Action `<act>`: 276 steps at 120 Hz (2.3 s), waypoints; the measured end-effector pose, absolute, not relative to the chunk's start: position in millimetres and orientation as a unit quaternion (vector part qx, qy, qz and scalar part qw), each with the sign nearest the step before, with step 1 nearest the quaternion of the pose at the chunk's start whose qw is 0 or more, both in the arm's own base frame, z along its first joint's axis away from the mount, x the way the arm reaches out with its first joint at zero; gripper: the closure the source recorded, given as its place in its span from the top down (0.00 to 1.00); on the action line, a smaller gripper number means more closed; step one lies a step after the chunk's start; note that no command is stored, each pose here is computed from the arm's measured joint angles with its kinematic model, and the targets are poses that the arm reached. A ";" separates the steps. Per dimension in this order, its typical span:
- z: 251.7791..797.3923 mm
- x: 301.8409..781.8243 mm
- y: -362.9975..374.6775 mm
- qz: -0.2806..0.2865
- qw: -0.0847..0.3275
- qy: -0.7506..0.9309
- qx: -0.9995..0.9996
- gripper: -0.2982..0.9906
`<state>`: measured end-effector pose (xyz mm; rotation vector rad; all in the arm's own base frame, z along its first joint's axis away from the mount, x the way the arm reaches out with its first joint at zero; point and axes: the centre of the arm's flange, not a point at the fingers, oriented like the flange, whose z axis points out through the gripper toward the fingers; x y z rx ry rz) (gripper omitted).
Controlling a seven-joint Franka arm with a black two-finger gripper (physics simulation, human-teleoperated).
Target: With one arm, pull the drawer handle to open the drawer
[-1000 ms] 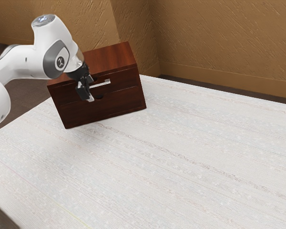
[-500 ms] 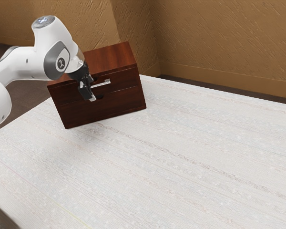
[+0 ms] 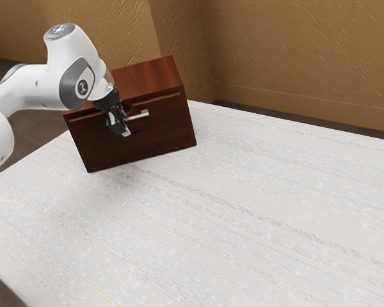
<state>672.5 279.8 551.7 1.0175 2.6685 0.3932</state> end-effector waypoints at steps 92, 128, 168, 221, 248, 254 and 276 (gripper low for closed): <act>540.8 626.6 241.8 0.127 0.135 0.917 0.354 0.44; 547.5 611.4 227.8 0.133 0.138 0.915 0.356 0.44; 552.8 596.2 215.5 0.134 0.136 0.913 0.360 0.44; 549.9 578.2 195.7 0.136 0.133 0.910 0.369 0.44; 545.5 570.6 186.4 0.135 0.131 0.908 0.374 0.44; 546.3 569.4 185.6 0.137 0.132 0.908 0.374 0.44; 547.1 565.4 182.3 0.140 0.135 0.907 0.374 0.44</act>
